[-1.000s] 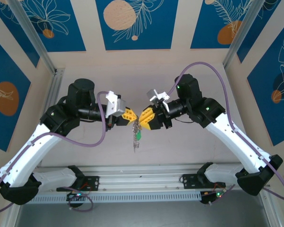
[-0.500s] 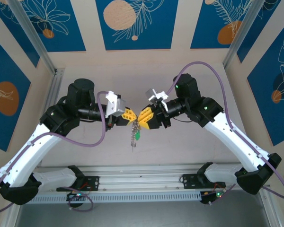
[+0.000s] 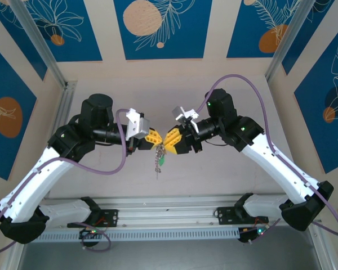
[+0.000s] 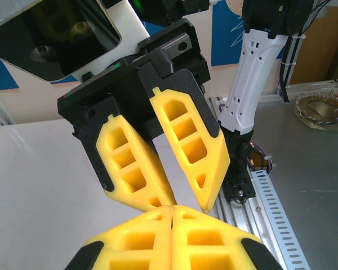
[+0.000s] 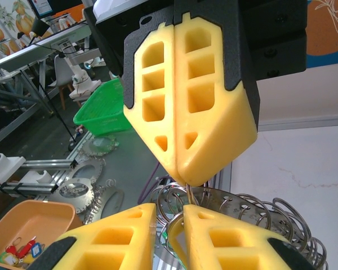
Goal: Put the keys on the keyring
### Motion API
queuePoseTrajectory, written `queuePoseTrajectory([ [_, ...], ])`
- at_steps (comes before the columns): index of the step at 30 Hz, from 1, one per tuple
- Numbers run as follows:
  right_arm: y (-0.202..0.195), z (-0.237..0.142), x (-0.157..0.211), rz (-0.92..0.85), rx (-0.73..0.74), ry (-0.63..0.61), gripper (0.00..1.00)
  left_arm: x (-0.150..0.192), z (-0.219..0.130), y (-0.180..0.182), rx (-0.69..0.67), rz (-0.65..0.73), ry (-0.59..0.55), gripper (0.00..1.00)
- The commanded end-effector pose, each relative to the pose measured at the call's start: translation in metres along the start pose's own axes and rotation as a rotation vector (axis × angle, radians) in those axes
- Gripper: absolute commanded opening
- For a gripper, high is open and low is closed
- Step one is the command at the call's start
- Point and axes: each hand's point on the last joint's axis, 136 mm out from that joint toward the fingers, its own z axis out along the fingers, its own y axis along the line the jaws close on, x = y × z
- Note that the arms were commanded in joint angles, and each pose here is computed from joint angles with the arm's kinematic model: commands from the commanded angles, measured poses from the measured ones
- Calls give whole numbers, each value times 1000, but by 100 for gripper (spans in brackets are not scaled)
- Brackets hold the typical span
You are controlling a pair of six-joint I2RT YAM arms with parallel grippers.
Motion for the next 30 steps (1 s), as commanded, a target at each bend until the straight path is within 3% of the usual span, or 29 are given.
queuePoseTrajectory([
  [1, -7, 1, 6, 33, 13, 4, 23, -18, -6, -8, 20, 44, -62, 0],
  [14, -11, -8, 7, 44, 51, -20, 23, -20, -7, -7, 17, 49, -64, 0],
  [30, 4, 0, 3, 17, -45, -28, 24, -20, -6, -7, 21, 43, -65, 0],
])
